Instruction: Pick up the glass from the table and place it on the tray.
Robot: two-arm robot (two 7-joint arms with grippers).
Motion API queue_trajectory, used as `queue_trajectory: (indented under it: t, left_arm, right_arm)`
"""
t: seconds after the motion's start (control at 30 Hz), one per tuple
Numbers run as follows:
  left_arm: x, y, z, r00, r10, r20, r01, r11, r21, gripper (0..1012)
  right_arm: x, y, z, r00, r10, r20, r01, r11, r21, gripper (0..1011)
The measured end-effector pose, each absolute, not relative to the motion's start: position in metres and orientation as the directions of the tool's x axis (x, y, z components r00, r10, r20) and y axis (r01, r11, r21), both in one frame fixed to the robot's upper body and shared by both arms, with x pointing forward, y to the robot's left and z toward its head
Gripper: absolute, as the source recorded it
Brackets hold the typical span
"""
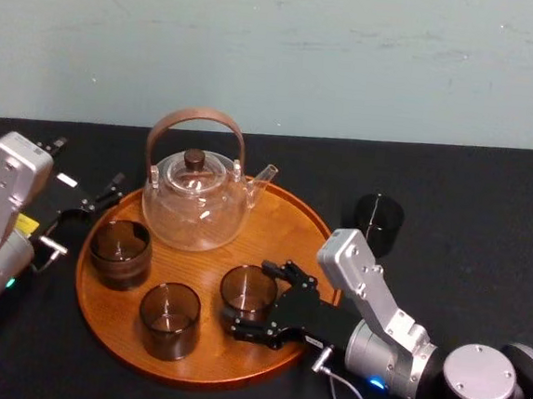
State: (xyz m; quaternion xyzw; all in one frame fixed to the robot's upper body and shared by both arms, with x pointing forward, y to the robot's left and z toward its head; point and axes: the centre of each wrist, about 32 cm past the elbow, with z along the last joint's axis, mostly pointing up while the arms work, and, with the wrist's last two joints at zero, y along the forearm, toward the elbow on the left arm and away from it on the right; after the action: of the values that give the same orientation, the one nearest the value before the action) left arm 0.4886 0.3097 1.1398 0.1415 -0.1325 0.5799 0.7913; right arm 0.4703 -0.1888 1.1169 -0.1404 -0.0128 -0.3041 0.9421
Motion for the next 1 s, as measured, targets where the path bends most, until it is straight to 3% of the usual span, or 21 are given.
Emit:
queue_trajectory:
  t: [0.47,0.73,1.0]
  left_arm:
    - [0.489,0.310,1.140,0.292,0.880,0.374,-0.955,0.287,0.070,1001]
    - [0.489,0.310,1.140,0.292,0.880,0.374,-0.955,0.287,0.070,1001]
    - [0.489,0.310,1.140,0.292,0.880,0.374,-0.955,0.287,0.070,1001]
  right_arm:
    - [0.447,-0.212,1.139,0.771,-0.614,0.169,0.636,0.753,-0.169,1002]
    - [0.435,-0.229,1.140,0.758,-0.634,0.153,0.652,0.744,-0.148,1002]
    - [0.422,-0.261,1.136,0.695,-0.710,0.112,0.718,0.682,-0.135,1002]
